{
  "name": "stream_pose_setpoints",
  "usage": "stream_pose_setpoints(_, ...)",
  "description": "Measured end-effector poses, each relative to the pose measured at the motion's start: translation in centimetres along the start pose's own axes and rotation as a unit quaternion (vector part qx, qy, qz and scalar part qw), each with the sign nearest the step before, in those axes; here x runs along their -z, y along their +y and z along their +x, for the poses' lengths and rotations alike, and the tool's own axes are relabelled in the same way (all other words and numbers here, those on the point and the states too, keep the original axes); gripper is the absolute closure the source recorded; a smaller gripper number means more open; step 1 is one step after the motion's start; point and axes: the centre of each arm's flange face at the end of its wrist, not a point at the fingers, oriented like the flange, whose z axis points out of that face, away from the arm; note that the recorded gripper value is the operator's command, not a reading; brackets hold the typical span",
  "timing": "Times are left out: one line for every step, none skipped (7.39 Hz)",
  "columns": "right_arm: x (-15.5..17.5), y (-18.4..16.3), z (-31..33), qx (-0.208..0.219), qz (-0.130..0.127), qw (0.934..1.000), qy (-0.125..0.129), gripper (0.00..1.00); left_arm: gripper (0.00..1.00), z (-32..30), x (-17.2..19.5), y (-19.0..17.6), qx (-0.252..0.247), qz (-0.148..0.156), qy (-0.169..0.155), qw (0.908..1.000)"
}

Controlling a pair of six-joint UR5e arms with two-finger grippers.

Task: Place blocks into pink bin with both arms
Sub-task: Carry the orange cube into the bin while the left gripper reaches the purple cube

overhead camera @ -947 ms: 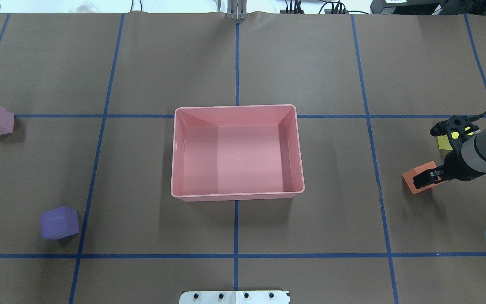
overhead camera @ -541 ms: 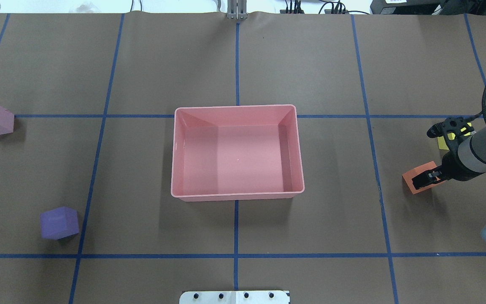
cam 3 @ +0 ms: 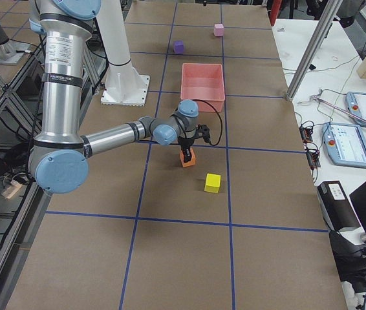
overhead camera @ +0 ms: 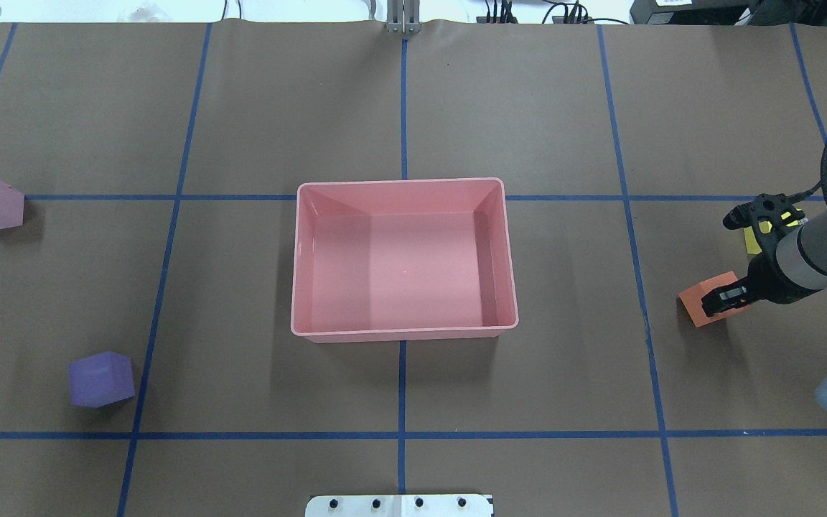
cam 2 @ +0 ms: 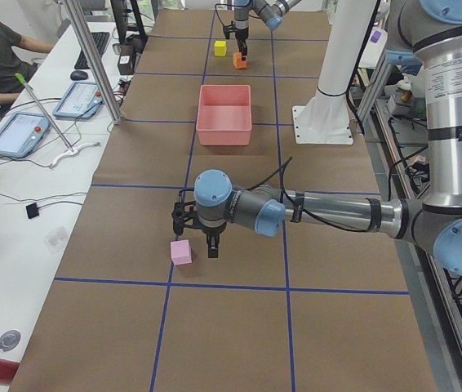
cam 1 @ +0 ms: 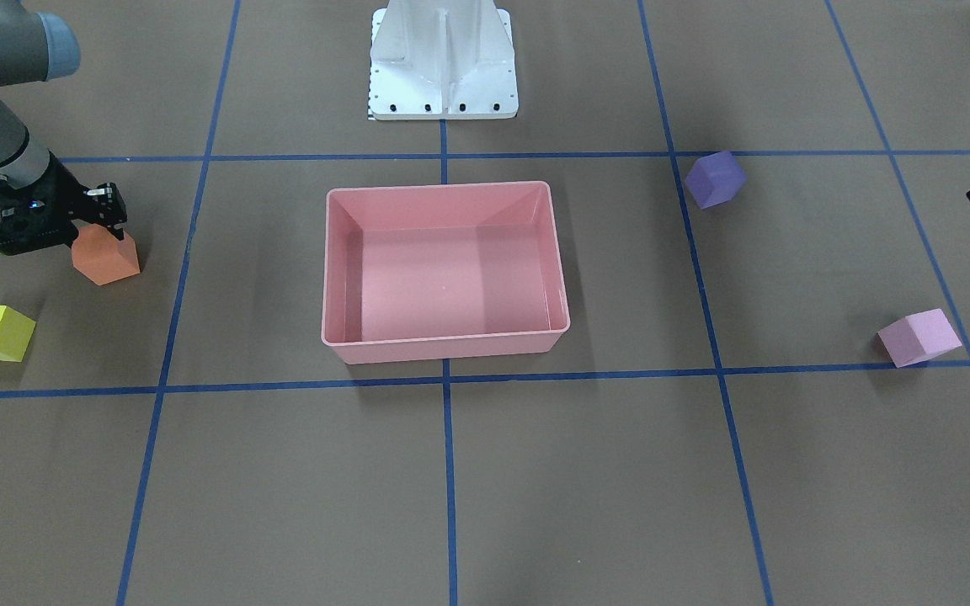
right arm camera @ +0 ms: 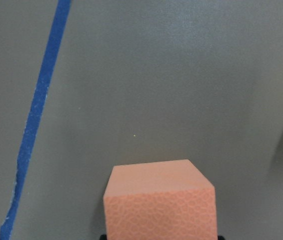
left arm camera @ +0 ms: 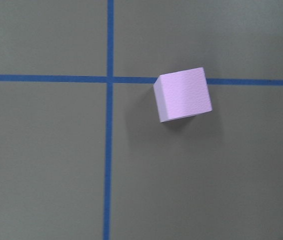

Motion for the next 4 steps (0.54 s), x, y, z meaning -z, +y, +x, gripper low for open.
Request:
stream_pose_setpoints(1.6, -1.2, -1.7, -0.017, 0.015, 0.9996, -0.014, 1.0, 0.0, 3.7, -1.6, 1.0, 0.038, -0.012, 0.012, 0.9991)
stream_pose_setpoints(3.6, -3.0, -4.0, -0.047, 0.035, 0.9976, -0.037, 1.0, 0.0, 7.7, -2.7, 2.4, 0.077, -0.027, 0.02, 0.9965)
stream_pose_setpoints(5.9, -5.5, -7.2, -0.082, 0.052, 0.9933, -0.064, 1.0, 0.0, 11.6, -4.1, 4.2, 0.108, -0.046, 0.021, 0.9929)
stream_pose_setpoints(8.5, -8.6, -11.4, -0.117, 0.06, 0.9877, -0.084, 1.0, 0.0, 15.2, -6.1, 5.7, 0.127, -0.059, 0.013, 0.99)
